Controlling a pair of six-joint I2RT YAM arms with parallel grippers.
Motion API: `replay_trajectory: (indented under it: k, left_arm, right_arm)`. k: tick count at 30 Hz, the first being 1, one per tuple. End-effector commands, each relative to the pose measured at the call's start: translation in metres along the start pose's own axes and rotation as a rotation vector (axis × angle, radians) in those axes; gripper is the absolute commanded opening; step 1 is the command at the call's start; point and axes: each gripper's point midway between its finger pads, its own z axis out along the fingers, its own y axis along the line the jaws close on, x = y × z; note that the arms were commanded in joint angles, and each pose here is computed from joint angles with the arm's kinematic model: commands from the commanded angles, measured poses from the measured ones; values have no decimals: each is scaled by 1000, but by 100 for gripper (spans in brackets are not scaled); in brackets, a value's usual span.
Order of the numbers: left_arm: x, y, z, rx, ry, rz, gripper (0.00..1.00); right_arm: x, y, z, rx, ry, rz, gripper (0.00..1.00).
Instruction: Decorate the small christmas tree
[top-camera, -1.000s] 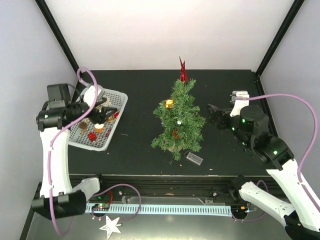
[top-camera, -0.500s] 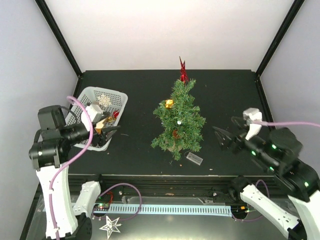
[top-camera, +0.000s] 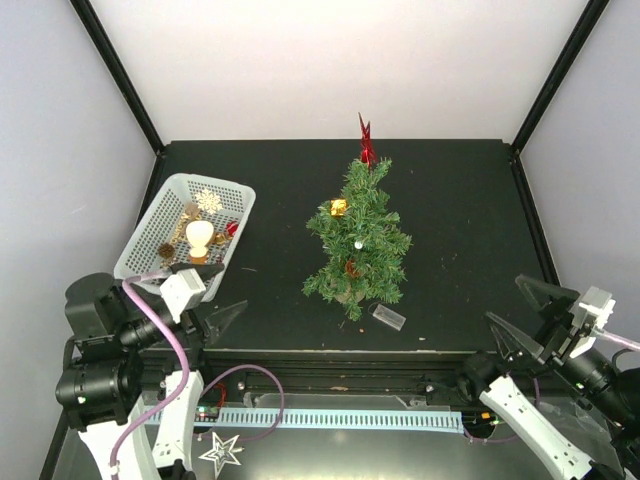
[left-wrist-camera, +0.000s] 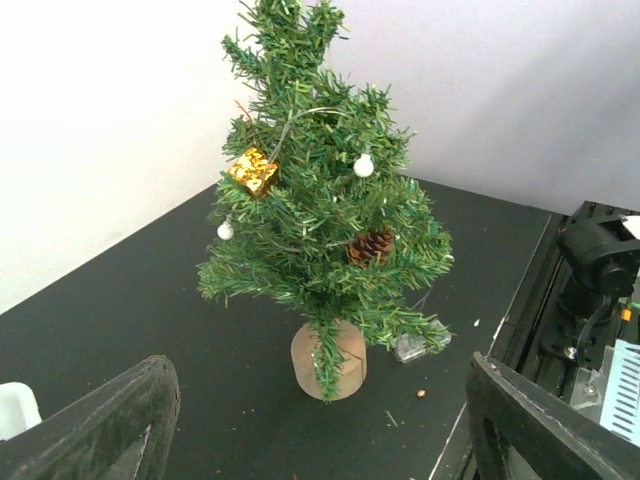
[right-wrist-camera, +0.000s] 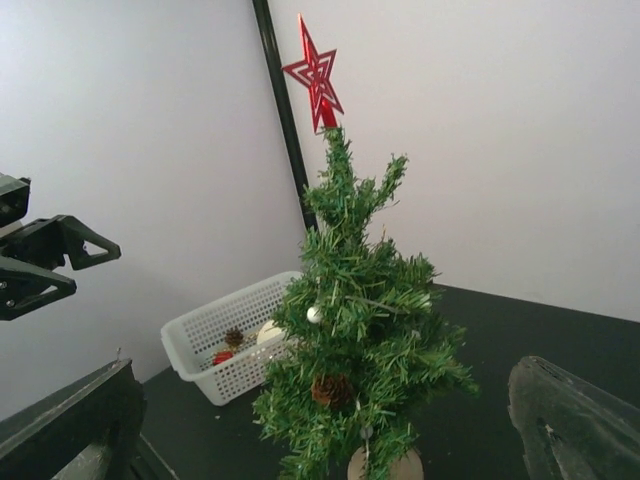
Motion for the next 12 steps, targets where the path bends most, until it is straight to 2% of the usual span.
replay_trajectory:
  k: [1, 12]
  left_arm:
    - [12, -15, -3, 26, 10, -58, 79]
    - [24, -24, -3, 19, -21, -87, 82]
  right_arm:
    - [19, 3, -4, -29, 44, 34, 100]
    - [29, -4, 3, 2, 72, 54, 100]
